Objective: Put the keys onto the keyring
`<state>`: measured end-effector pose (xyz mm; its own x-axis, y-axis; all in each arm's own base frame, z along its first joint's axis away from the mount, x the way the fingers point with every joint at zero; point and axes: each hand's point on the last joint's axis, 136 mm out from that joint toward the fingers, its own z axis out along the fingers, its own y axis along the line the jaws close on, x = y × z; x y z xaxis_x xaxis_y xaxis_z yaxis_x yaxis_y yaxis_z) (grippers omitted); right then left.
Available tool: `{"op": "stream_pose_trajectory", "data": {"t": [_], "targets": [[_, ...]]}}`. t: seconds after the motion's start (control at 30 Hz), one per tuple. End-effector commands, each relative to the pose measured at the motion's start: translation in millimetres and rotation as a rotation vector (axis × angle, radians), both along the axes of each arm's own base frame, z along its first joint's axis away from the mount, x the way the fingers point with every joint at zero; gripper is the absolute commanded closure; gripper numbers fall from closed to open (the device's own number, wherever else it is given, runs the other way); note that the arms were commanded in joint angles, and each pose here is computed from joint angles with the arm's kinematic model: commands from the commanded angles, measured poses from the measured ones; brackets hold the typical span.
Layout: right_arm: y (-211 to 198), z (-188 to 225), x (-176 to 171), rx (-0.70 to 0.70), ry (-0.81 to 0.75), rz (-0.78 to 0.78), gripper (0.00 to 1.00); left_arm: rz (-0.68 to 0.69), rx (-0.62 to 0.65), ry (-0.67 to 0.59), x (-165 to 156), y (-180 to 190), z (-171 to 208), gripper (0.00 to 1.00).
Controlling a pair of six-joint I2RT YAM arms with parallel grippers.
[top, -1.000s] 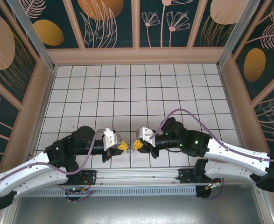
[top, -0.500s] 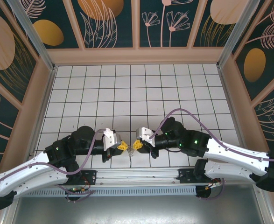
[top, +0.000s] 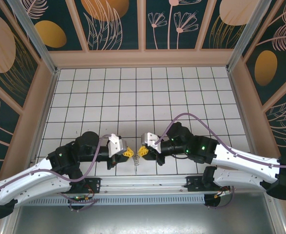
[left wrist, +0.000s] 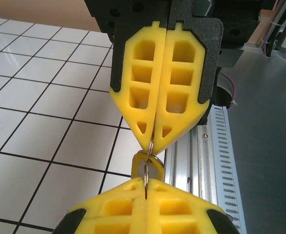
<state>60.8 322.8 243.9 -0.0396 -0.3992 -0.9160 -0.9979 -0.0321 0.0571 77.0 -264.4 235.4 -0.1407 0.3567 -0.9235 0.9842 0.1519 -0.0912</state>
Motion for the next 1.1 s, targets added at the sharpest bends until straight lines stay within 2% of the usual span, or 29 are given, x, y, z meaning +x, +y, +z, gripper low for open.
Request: {"op": "stream_pose_trajectory", "data": {"t": [0.0, 1.07], "targets": [[9.9, 30.9, -5.9, 0.118, -0.020, 0.040, 1.00, 0.003, -0.055, -0.034, 4.7, -6.8, 17.1, 1.00], [-5.5, 29.0, -4.1, 0.141, -0.035, -0.007, 1.00, 0.054, -0.188, -0.062, 16.3, -15.3, 42.8, 1.00]]}}
